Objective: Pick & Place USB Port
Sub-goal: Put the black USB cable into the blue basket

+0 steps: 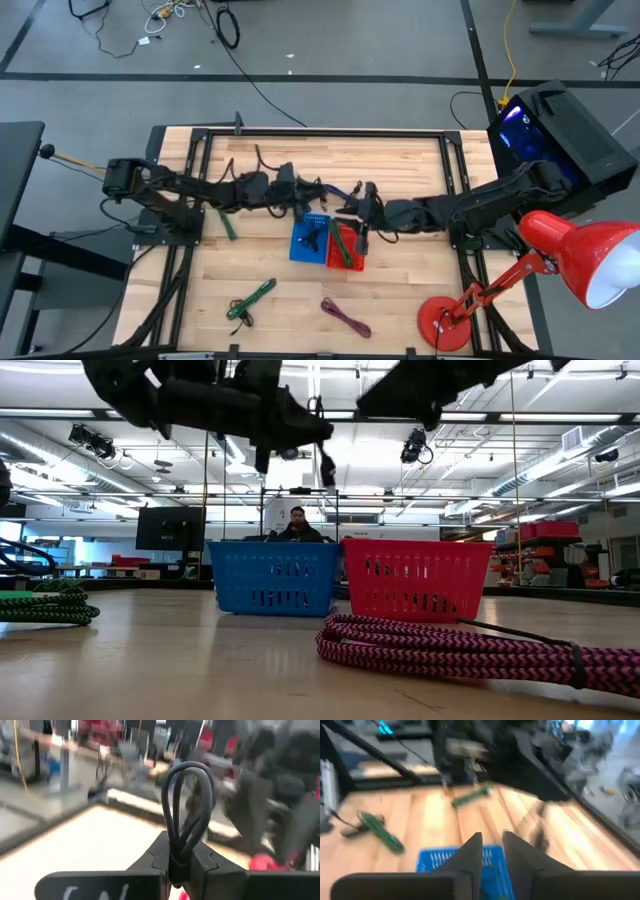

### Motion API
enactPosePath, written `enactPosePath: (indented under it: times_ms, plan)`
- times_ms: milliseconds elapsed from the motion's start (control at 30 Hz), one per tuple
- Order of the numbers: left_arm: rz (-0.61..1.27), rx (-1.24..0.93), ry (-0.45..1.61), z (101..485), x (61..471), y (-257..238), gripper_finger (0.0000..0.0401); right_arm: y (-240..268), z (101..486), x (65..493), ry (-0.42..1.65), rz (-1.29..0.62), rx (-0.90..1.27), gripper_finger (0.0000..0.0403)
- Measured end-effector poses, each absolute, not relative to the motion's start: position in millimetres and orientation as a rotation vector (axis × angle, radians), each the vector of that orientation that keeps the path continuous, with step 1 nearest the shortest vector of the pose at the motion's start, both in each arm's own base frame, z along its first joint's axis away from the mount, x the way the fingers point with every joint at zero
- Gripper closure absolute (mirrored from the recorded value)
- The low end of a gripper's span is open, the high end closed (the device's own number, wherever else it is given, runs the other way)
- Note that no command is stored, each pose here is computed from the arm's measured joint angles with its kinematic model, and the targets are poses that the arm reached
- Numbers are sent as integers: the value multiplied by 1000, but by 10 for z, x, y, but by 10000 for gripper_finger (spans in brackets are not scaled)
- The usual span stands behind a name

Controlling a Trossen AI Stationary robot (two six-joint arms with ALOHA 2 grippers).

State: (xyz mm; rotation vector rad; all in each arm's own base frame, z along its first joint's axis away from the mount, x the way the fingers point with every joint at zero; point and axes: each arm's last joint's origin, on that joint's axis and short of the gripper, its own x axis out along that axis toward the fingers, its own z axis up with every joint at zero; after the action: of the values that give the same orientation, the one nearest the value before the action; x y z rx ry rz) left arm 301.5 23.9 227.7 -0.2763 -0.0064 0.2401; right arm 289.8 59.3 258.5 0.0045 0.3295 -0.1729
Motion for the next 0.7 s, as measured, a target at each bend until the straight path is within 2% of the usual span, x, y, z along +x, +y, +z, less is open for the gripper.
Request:
enactPosePath:
  times_ms: [300, 700]
  plan:
    - [341, -350, 292, 2015, 2914, -112, 372, 576, 2662, 2715, 367, -324, -33, 309]
    - [406, -501, 372, 1895, 2818, -419, 372, 568, 2677, 2700, 370, -321, -55, 309]
